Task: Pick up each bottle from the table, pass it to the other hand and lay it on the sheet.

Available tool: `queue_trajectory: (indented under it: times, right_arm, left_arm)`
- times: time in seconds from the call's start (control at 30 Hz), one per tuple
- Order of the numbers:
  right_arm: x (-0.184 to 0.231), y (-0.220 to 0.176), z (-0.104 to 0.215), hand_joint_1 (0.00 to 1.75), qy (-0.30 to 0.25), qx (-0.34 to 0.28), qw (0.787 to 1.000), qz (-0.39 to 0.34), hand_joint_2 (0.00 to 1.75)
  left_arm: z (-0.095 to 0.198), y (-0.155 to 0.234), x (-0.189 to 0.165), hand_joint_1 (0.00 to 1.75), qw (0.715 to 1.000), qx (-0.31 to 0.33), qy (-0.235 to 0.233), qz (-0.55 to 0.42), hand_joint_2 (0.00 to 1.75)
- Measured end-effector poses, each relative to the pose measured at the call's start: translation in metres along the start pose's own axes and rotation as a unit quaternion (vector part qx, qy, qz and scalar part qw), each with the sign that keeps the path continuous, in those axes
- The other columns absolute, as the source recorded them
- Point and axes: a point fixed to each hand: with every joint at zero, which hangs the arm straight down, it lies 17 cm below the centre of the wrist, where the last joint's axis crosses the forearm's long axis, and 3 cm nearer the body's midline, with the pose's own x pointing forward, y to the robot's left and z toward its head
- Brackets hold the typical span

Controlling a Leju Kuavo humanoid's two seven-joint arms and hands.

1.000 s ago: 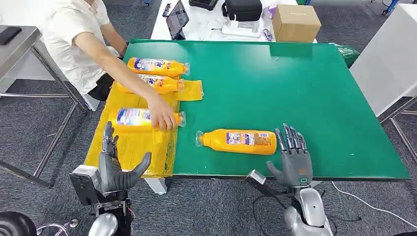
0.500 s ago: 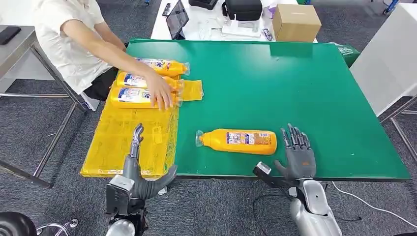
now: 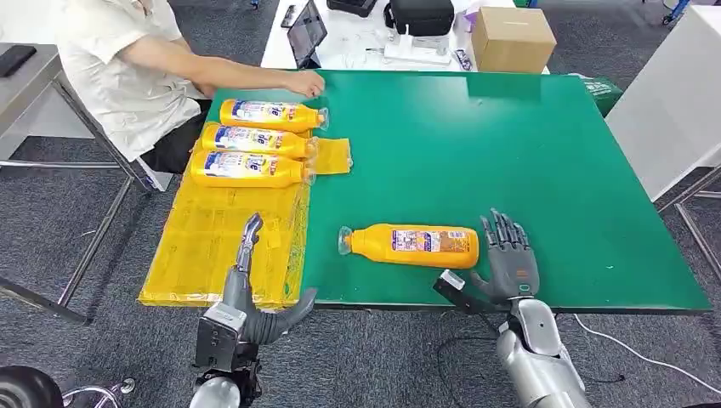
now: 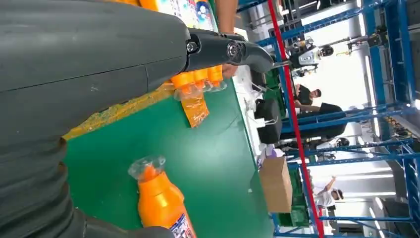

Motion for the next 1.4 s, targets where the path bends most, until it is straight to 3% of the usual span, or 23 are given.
queue_trajectory:
  times: [0.33, 0.73, 1.17, 1.4]
  right_arm:
    - [0.033, 0.018, -0.006, 0.0, -0.031, 0.024, 0.999, -0.01, 1.75]
    - [0.091, 0.034, -0.009, 0.0, -0.062, 0.043, 0.991, -0.112, 1.75]
    - [0.086, 0.044, -0.03, 0.0, -0.025, 0.076, 0.994, -0.08, 1.75]
    - [0.069, 0.051, -0.038, 0.0, 0.031, 0.097, 0.993, -0.06, 1.75]
  left_arm:
    - [-0.002, -0.007, 0.002, 0.0, 1.0, -0.01, -0.004, 0.002, 1.75]
    - [-0.004, -0.027, 0.011, 0.0, 0.999, -0.045, -0.013, 0.024, 1.75]
    - [-0.013, -0.037, 0.014, 0.0, 0.997, -0.064, -0.015, 0.031, 1.75]
    - [-0.012, -0.042, 0.012, 0.0, 0.997, -0.074, -0.007, 0.031, 1.75]
